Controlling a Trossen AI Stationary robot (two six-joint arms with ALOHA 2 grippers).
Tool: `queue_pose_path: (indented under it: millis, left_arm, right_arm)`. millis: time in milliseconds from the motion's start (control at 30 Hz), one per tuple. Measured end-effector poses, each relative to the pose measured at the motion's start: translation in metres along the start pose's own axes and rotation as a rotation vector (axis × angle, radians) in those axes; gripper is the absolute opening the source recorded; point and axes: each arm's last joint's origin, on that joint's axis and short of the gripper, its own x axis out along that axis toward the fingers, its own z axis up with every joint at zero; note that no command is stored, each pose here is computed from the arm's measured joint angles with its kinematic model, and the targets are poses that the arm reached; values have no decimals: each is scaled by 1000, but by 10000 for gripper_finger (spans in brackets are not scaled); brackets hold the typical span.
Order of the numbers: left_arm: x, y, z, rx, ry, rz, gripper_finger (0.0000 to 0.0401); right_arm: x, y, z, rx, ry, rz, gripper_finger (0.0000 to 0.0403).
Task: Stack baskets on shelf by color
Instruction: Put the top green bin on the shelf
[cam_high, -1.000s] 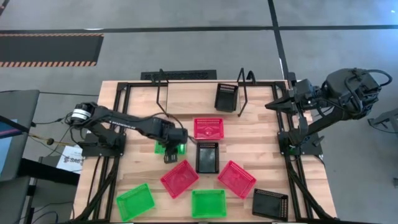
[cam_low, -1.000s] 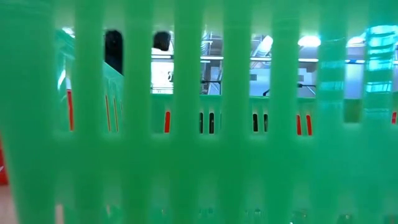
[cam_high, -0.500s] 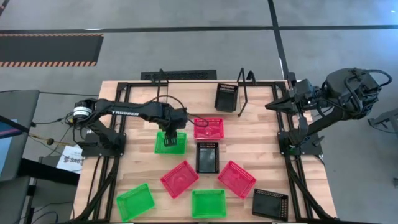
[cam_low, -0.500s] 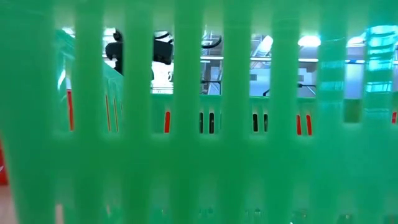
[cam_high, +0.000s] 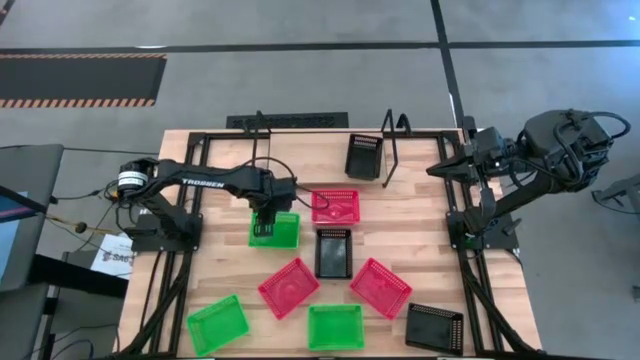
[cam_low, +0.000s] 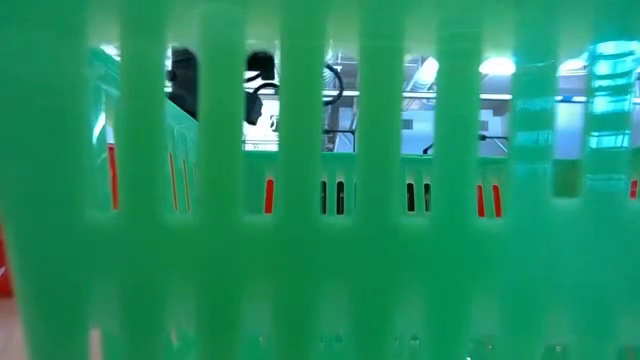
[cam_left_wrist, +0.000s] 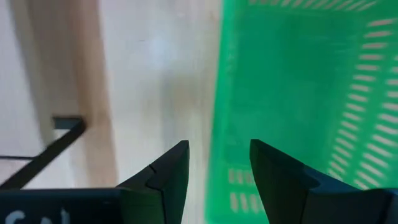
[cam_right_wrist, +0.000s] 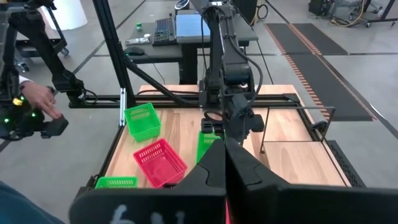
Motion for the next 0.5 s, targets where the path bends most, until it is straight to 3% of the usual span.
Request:
queue_pose_path:
  millis: [500]
  left_arm:
    - [16, 4, -6, -18, -32, -85, 158]
  right_arm:
    - [0, 1, 4, 13, -45, 7, 8]
